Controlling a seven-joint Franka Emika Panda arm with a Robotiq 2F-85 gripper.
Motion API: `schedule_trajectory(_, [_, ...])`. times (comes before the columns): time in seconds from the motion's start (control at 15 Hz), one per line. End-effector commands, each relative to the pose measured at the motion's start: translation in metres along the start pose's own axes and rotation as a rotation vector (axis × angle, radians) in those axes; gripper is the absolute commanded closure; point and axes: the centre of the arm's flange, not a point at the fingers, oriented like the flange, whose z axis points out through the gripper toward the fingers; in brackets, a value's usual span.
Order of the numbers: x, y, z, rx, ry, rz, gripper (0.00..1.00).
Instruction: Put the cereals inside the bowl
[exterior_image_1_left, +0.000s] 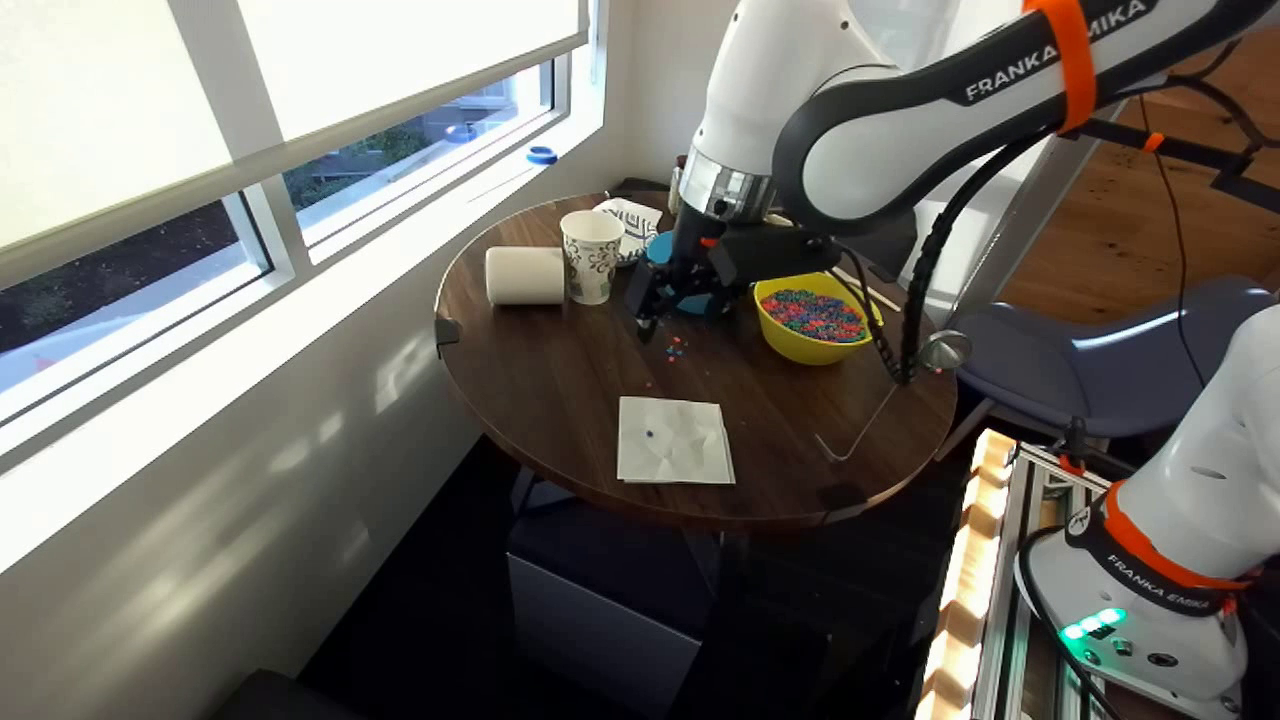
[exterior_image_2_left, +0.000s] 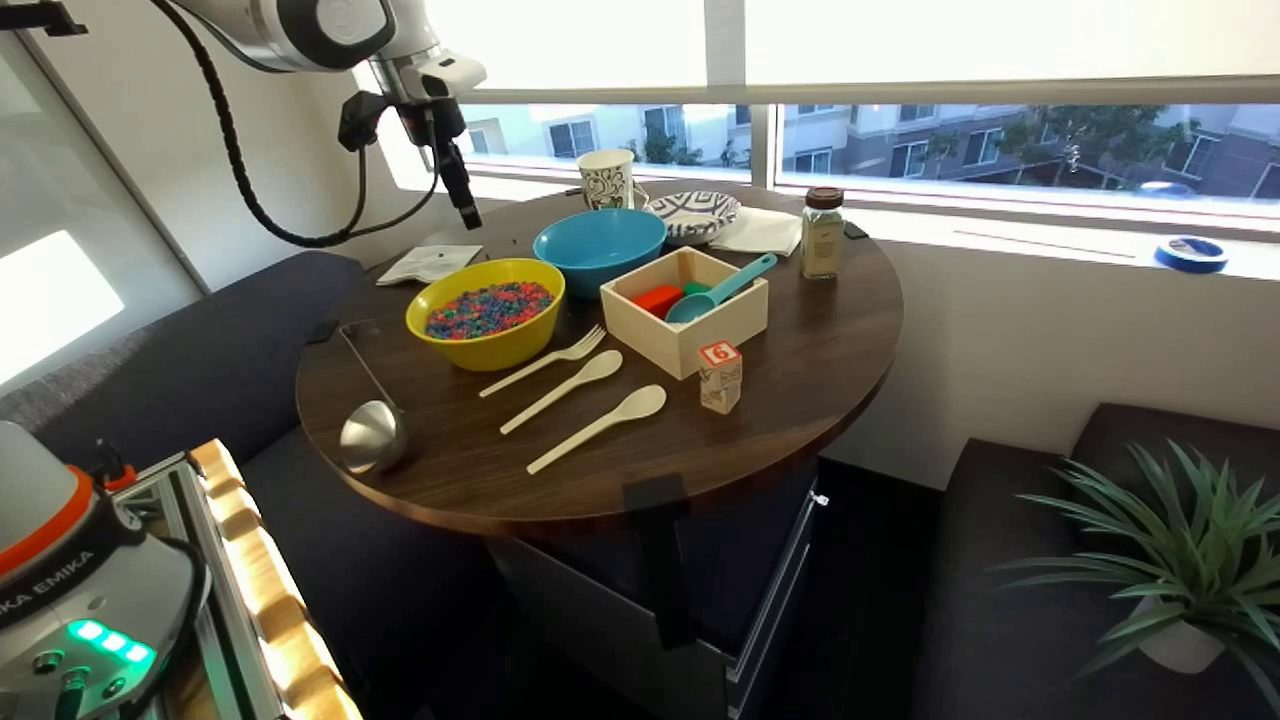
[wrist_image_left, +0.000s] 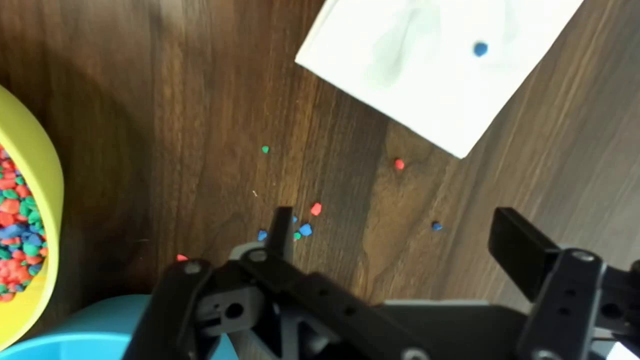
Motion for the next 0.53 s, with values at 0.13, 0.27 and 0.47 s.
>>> schedule_trajectory(0.13, [0.023, 0.014, 0.035, -0.032, 0.026, 0.126, 0.0])
schedule_trajectory(0.27, [0.026, 0.015, 0.043, -0.043, 0.015, 0.149, 0.0])
schedule_trajectory(0.47, [0.028, 0.012, 0.051, -0.057, 0.003, 0.166, 0.2])
